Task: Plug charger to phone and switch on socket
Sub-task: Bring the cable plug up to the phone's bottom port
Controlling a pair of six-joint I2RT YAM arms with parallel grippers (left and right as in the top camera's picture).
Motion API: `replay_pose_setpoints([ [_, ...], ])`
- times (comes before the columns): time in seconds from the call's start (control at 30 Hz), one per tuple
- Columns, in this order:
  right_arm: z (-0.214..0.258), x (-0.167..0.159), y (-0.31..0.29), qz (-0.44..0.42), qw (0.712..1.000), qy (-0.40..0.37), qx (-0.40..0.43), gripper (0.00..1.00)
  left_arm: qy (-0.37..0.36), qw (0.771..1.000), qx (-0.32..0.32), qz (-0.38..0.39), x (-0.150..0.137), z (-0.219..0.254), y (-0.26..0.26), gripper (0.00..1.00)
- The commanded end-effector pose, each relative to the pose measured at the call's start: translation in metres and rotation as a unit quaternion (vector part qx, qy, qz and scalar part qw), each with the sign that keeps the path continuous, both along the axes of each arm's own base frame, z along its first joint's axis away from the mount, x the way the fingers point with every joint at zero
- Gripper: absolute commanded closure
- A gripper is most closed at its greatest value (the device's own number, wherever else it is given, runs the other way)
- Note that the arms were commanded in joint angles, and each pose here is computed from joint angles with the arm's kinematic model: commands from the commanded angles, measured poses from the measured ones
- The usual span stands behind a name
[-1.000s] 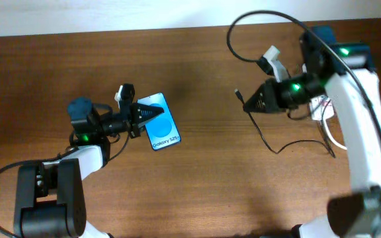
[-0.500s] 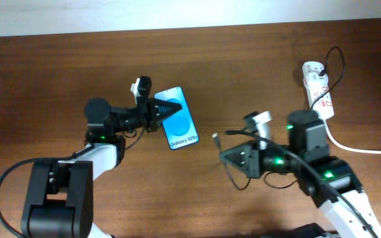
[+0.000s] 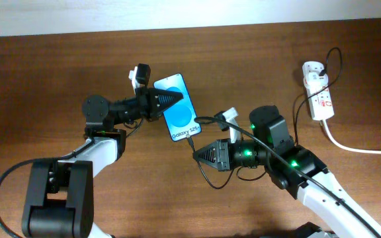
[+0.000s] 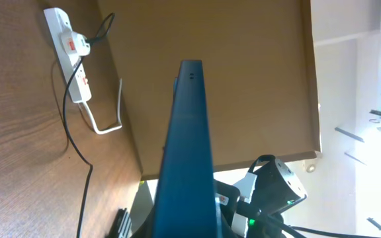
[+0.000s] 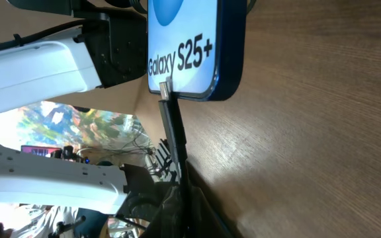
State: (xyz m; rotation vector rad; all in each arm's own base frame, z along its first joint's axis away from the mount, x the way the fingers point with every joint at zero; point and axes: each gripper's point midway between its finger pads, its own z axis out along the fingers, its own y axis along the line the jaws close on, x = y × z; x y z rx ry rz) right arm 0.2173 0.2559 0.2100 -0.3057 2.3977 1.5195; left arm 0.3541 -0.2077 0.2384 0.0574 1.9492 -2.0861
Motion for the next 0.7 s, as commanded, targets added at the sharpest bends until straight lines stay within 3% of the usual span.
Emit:
replay_pose_setpoints([
  [0.0,-0.0008,-0.0031,0.0024,0.005,1.000,0.011,0.003,0.96,0.001,1.000,-0.007,0.004,0.0042,0.0087,0.0000,1.00],
  [0.67,0.0084,-0.0044,0.0062,0.011,0.999,0.017,0.025,0.96,0.011,1.000,-0.008,0.013,0.0085,0.0086,0.0082,1.00],
])
